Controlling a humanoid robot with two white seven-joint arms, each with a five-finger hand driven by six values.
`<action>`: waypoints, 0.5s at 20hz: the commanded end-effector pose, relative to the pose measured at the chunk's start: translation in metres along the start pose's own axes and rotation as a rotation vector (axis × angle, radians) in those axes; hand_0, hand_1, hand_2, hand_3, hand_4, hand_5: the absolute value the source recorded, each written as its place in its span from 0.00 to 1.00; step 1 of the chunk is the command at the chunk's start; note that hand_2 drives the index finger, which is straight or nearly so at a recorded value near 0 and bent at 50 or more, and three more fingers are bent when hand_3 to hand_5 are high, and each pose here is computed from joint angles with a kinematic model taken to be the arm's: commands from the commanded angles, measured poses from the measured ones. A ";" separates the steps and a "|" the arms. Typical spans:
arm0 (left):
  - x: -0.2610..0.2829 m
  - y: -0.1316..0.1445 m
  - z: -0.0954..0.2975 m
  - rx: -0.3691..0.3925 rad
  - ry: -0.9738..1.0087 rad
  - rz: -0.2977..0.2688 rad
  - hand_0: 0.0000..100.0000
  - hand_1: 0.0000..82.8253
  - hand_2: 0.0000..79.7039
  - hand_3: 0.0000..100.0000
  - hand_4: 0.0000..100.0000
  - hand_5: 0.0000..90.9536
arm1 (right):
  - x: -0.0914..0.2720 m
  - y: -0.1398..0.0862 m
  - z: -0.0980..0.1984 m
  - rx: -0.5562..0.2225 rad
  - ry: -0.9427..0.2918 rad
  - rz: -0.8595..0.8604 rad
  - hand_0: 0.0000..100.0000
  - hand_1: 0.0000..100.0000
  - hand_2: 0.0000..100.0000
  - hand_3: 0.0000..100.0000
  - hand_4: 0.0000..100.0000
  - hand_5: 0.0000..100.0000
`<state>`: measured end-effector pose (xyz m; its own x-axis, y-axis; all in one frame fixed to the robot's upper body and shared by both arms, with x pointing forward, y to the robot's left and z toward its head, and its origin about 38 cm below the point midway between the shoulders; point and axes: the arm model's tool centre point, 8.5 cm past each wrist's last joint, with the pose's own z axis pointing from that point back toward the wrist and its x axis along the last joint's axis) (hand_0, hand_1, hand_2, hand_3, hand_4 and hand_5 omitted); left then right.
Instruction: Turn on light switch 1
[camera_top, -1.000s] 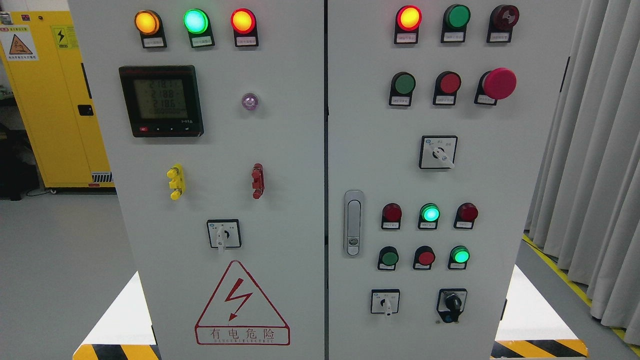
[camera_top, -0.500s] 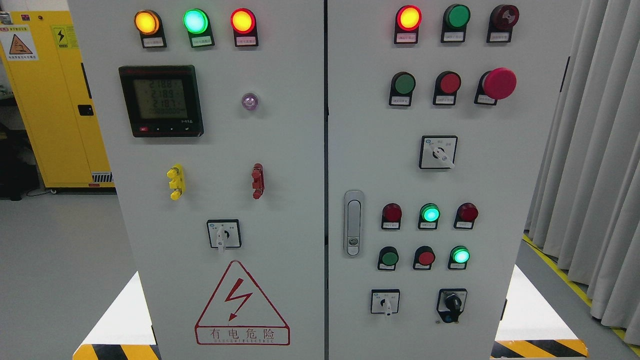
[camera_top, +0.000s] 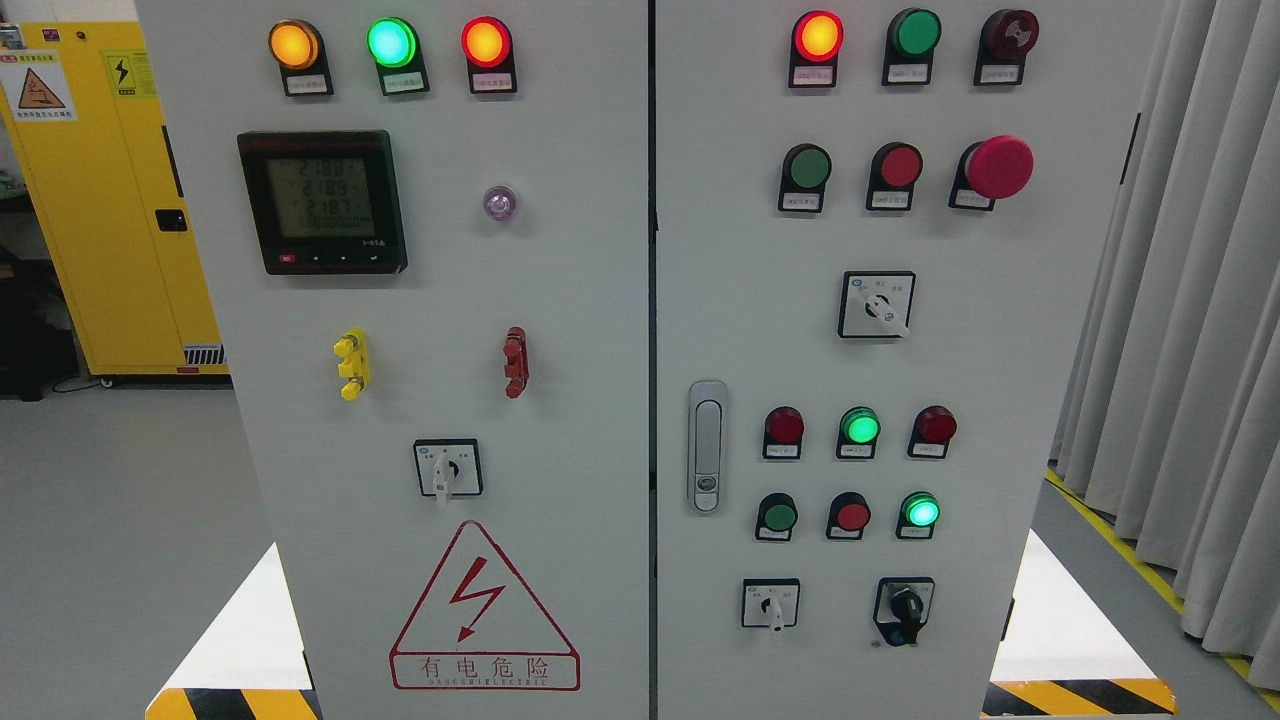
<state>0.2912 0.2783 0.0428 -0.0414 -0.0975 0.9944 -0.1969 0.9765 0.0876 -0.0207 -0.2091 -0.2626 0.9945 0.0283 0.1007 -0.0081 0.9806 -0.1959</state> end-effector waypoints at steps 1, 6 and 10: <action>0.108 -0.004 -0.021 0.014 -0.304 0.062 0.20 0.77 0.64 0.70 0.77 0.76 | -0.001 0.000 0.000 -0.002 0.007 -0.028 0.00 0.50 0.04 0.00 0.00 0.00; 0.139 -0.020 -0.044 -0.001 -0.322 0.084 0.18 0.77 0.66 0.71 0.78 0.77 | -0.001 0.000 0.000 -0.003 0.007 -0.028 0.00 0.50 0.04 0.00 0.00 0.00; 0.154 -0.034 -0.053 0.013 -0.347 0.052 0.16 0.78 0.70 0.73 0.79 0.78 | -0.001 0.000 0.000 -0.002 0.007 -0.028 0.00 0.50 0.04 0.00 0.00 0.00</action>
<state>0.3363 0.2628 0.1329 -0.2177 -0.1013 0.9708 -0.2151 0.9751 0.0535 -0.0208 -0.2091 -0.2626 0.9945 0.0283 0.1007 -0.0080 0.9806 -0.1960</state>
